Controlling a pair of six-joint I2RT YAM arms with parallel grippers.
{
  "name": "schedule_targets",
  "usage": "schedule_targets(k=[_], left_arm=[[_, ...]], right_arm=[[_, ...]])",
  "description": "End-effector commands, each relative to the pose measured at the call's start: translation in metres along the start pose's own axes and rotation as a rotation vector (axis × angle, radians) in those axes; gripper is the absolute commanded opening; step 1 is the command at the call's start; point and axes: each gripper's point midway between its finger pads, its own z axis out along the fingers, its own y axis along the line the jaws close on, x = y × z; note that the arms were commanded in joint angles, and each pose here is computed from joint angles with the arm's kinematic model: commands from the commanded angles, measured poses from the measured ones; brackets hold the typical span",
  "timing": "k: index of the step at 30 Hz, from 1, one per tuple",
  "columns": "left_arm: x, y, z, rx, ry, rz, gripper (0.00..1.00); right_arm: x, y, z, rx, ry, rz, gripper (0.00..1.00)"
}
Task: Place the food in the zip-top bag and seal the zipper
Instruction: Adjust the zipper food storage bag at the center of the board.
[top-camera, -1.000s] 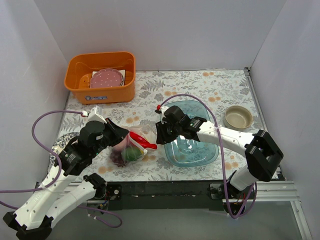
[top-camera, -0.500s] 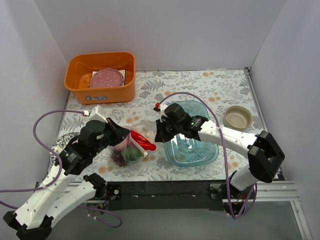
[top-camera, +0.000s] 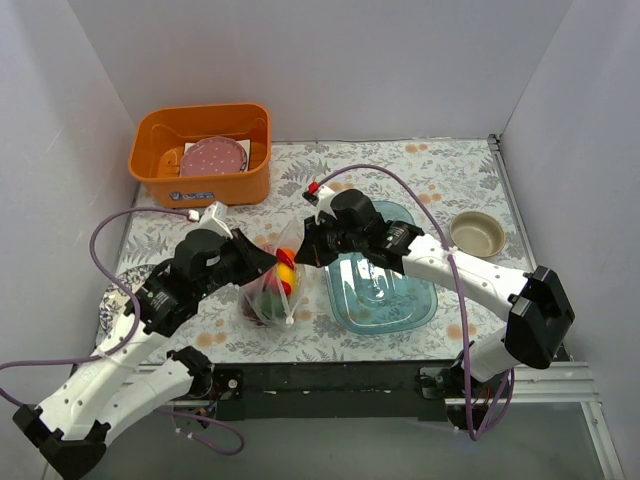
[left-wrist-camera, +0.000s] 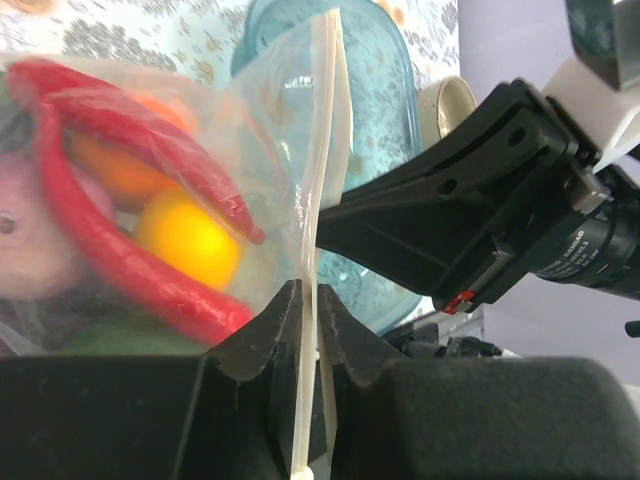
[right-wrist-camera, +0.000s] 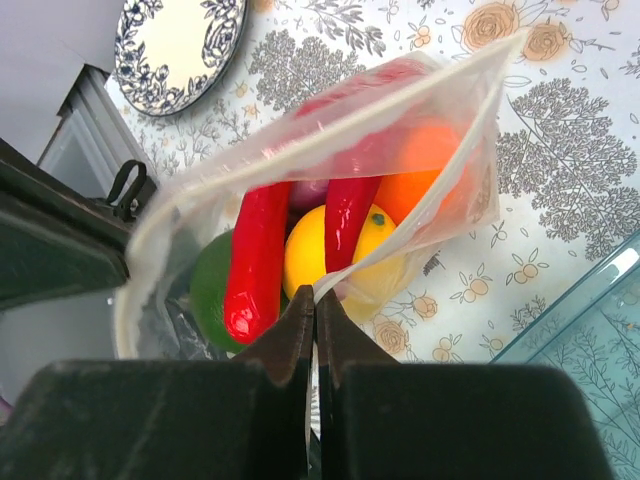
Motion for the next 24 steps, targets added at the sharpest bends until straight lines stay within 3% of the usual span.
schedule_targets(k=[1, 4, 5, 6, 10, 12, 15, 17, 21, 24], left_arm=[[0.014, -0.016, 0.007, 0.083, 0.086, 0.031, 0.14], [0.029, -0.024, 0.014, 0.134, 0.164, 0.03, 0.23], [0.033, -0.023, 0.017, 0.141, 0.179, 0.028, 0.31], [0.036, -0.026, 0.016, 0.164, 0.194, 0.029, 0.5], [0.036, -0.036, 0.016, 0.215, 0.203, -0.001, 0.79], [0.032, -0.033, 0.014, 0.192, 0.175, -0.027, 0.82], [0.016, -0.017, 0.001, 0.127, 0.053, -0.116, 0.92], [0.001, -0.008, -0.014, 0.1, -0.046, -0.209, 0.92], [0.004, 0.009, -0.03, 0.076, -0.08, -0.311, 0.93], [0.023, 0.019, -0.032, 0.072, -0.023, -0.412, 0.91]], right_arm=[[-0.041, 0.018, -0.013, -0.021, -0.133, -0.012, 0.01], [-0.037, 0.01, -0.014, 0.016, -0.141, 0.009, 0.01], [-0.036, 0.004, -0.014, 0.044, -0.145, 0.021, 0.01], [-0.036, 0.002, -0.017, 0.062, -0.153, 0.03, 0.01], [-0.025, -0.017, -0.02, 0.151, -0.153, 0.079, 0.01], [-0.023, -0.019, -0.021, 0.163, -0.158, 0.102, 0.01], [-0.017, -0.026, -0.021, 0.187, -0.154, 0.137, 0.01], [-0.015, -0.033, -0.021, 0.222, -0.157, 0.148, 0.01], [-0.016, -0.039, -0.024, 0.259, -0.166, 0.163, 0.01], [-0.016, -0.043, -0.026, 0.288, -0.168, 0.177, 0.01]])
